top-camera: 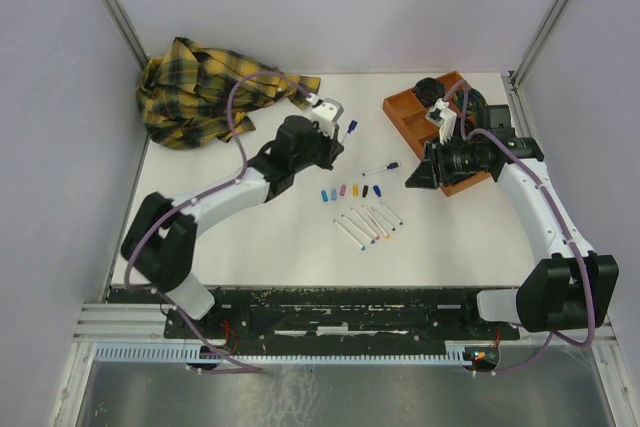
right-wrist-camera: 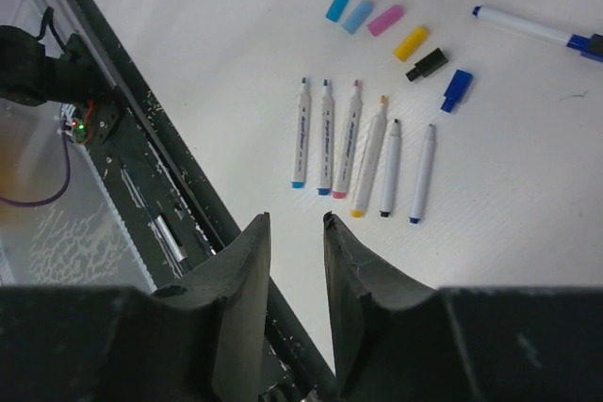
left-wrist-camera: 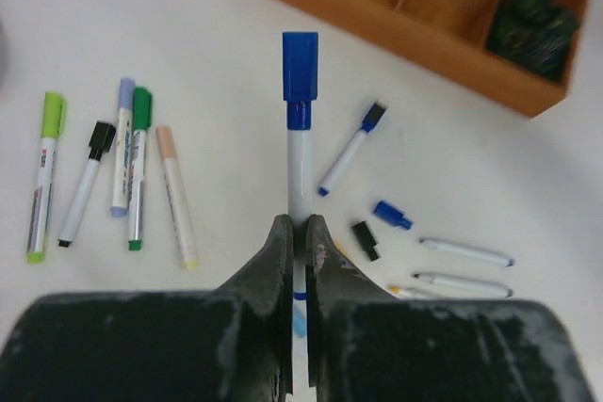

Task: Open the pen caps
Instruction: Pick up the pen from the center of the board.

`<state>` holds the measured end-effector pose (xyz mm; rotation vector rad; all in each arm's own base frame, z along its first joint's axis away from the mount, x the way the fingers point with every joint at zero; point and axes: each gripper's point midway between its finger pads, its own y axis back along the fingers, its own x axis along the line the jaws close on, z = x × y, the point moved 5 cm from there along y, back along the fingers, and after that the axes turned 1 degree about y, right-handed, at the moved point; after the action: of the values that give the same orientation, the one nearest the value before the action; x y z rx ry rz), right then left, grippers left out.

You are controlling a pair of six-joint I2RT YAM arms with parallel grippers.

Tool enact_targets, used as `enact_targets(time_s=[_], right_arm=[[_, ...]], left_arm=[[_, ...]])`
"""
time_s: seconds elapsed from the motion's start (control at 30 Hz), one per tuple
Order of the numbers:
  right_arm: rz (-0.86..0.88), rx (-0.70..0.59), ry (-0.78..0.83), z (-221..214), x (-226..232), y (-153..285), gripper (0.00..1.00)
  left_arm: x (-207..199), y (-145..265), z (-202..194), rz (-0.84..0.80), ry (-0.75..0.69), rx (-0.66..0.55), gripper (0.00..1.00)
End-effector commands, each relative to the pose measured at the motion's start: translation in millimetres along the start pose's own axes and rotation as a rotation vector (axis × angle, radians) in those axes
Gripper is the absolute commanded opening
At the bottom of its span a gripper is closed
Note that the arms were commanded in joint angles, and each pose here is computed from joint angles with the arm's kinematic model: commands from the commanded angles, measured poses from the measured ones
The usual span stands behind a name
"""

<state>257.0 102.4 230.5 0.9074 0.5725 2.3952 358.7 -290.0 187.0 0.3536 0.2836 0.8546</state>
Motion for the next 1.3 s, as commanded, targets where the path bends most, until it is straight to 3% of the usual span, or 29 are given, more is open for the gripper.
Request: enact_targets(time_s=[0.0, 0.2, 0.47, 1.07, 1.27], right_arm=[[0.134, -0.081, 0.094, 16.4, 23.1, 8.7, 0.36], [0.224, -0.128, 0.095, 18.5, 34.9, 8.6, 0.36], [0.318, -0.196, 0.13, 20.9, 47.5, 10.0, 0.37], [0.38, -0.278, 0.146, 25.7, 64.2, 4.0, 0.4], [0.389, -0.373, 0.092, 35.1, 67.0, -6.5, 0.44]], left_arm=[[-30.7, 57.8, 35.4, -0.157, 0.189, -0.328, 0.03], [-60.3, 127.9, 17.9, -0.229, 0.257, -0.508, 0.03], [-79.5, 176.0, 4.0, -0.294, 0.386, -0.681, 0.03], [-104.8, 187.0, -11.2, -0.312, 0.565, -0.808, 0.03], [-114.4, 181.2, -9.6, -0.321, 0.603, -0.832, 0.03]])
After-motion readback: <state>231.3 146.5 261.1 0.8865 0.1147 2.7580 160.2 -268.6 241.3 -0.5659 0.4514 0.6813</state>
